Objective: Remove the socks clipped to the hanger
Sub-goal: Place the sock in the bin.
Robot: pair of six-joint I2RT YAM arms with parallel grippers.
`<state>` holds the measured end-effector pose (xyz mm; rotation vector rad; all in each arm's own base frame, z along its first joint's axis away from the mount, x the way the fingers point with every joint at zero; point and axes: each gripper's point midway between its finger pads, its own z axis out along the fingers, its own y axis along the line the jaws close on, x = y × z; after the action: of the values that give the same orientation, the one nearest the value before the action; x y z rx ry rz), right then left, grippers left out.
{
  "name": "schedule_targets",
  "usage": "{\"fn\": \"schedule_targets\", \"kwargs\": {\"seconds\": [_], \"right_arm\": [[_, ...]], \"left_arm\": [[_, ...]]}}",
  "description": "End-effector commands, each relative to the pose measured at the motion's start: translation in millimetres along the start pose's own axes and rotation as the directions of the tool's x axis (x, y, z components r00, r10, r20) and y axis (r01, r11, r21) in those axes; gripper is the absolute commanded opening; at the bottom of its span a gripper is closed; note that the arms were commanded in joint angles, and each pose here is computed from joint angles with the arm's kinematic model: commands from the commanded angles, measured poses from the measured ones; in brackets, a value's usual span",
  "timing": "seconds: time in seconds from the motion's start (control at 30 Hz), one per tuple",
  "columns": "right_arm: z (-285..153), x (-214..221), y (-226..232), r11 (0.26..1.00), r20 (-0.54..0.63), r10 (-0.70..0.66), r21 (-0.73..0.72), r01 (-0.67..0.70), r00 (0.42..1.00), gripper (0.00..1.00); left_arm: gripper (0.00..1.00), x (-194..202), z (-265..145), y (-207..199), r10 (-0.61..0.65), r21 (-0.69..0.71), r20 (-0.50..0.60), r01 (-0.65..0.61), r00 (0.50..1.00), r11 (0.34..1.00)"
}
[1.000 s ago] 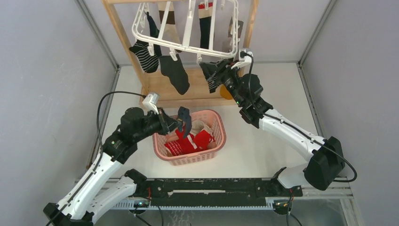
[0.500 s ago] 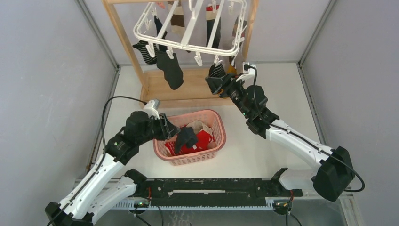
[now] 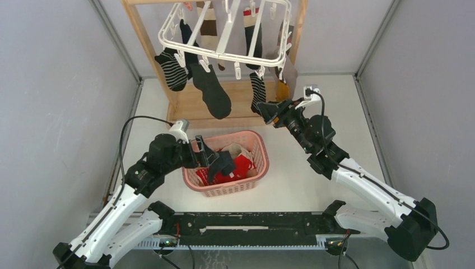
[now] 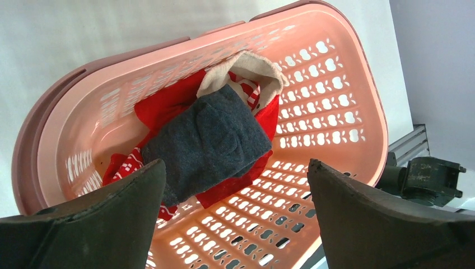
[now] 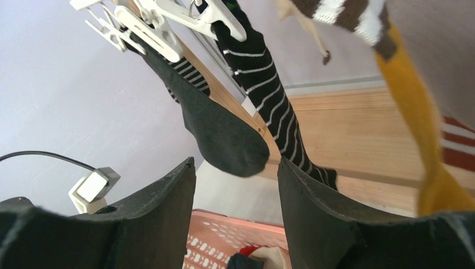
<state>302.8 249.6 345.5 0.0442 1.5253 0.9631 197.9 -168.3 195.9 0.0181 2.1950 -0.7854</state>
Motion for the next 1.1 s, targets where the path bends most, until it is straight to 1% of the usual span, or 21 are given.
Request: {"fn": "schedule_targets", "kwargs": {"seconds": [0.0,0.23,0.47,0.67,0.73,0.8,0.93,1.0,1.07], "right_arm": [[-14.9,-6.5,-3.5,0.999,0.009,-0.032,0.005,0.032,0.999,0.63],[-27.2,-3.0,-20.2,0.995,-0.007,-0.082,0.049,0.082,0.997,0.63],[-28.1,-12.7,-47.9,0.985,0.014,-0.119,0.124,0.116,0.993,0.63],[-8.9,-31.5,-66.7,0.96,0.072,-0.256,0.132,0.245,0.964,0.64],[2.5,-39.8,-74.1,0.943,0.11,-0.315,0.147,0.299,0.943,0.67],[18.0,-44.7,-74.3,0.932,0.137,-0.357,0.115,0.343,0.924,0.7],[49.7,-38.5,-58.0,0.92,0.123,-0.385,-0.018,0.39,0.914,0.71],[63.1,-35.7,-55.7,0.917,0.114,-0.389,-0.046,0.396,0.914,0.67],[71.4,-34.2,-49.3,0.916,0.113,-0.382,-0.082,0.392,0.917,0.59]], "left_arm": [[1.0,-10.2,-3.9,-2.2,0.014,-0.003,0.03,-0.013,0.999,1.0],[1.0,-20.3,-8.3,-11.7,0.024,0.031,0.062,-0.026,0.998,0.999],[1.0,-29.6,-13.7,-21.7,0.031,0.072,0.101,-0.039,0.994,0.997],[1.0,-32.7,-14.3,-24.4,0.034,0.08,0.108,-0.042,0.994,0.996],[1.0,-33.2,-13.6,-25.7,0.033,0.086,0.109,-0.042,0.994,0.995],[1.0,-33.8,-12.7,-27.5,0.03,0.093,0.106,-0.04,0.994,0.995],[1.0,-36.6,-14.3,-31.1,0.032,0.104,0.11,-0.043,0.993,0.994],[1.0,-37.6,-15.1,-31.1,0.031,0.103,0.115,-0.043,0.993,0.994],[1.0,-37.5,-15.4,-31.5,0.029,0.105,0.115,-0.041,0.993,0.994]]}}
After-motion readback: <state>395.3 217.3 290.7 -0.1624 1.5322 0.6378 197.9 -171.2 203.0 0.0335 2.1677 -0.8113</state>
